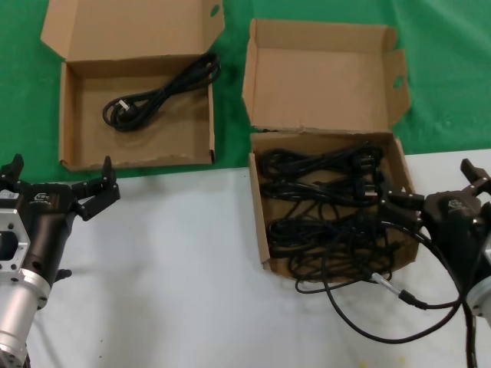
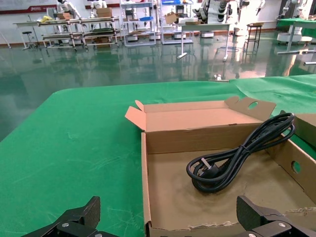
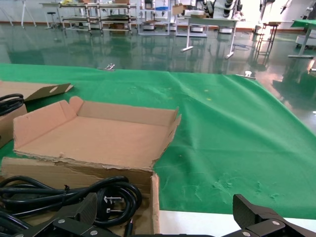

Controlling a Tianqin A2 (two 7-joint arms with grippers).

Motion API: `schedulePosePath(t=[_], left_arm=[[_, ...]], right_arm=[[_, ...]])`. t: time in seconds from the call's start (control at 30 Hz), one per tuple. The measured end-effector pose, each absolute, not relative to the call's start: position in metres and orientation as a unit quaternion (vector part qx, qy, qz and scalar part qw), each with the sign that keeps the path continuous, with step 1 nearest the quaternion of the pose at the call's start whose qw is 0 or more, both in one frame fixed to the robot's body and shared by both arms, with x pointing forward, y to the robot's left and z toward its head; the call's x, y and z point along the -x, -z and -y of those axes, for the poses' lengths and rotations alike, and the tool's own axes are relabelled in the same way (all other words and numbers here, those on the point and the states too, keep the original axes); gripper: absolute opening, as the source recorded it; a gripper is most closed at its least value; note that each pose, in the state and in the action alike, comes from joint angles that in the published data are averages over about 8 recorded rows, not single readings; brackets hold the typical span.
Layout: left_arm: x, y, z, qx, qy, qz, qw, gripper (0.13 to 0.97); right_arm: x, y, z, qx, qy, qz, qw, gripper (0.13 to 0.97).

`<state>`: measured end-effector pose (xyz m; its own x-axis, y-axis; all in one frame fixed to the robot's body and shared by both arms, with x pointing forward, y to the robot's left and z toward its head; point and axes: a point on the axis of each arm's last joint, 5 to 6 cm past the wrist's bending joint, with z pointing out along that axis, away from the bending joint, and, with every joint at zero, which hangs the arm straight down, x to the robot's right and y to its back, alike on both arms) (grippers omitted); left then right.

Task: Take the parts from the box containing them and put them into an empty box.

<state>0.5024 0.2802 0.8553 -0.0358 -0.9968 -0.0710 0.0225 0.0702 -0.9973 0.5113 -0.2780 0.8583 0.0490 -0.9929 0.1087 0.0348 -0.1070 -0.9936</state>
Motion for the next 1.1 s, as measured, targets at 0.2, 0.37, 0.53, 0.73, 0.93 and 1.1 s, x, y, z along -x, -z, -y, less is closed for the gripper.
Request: schedulePosePath(t=[0.2,0.37,0.53,0.73,0.93,1.1], left_arm=[[-0.5024,-0.8553,-0.2802,0.467,0.496,-0.521,0.513,0.966],[-0.5024,-0.8553,-0.2802,0.467,0.496,-0.521,0.513,0.966],[-0.5024,-0.8553,-0.2802,0.467,0.496,-0.521,0.513,0.966],[-0.5024,-0.8553,-0.2802,0.467,0.496,-0.521,0.513,0.966],[-0.5024,-0.8553,-0.2802,0.467,0.496,-0.521,0.513,0.966],[-0.5024,-0.8553,-0.2802,0.467,0.496,-0.521,0.513,0.966]], right_arm=[[-0.5113,-0.8583,0.278,0.531,0.521,-0.451,0.493,0.966],[-0.5113,-0.8583,0.278,0.531,0.521,-0.451,0.493,0.966],[-0.5113,-0.8583,0.278,0.531,0.521,-0.451,0.493,0.966],[-0.5113,-0.8583,0.278,0.531,0.521,-0.451,0.493,0.966],[-0.5113,-0.8583,0.278,0.531,0.521,-0.451,0.493,0.966],[-0.5113,-0.8583,0.278,0.531,0.521,-0.451,0.493,0.966]])
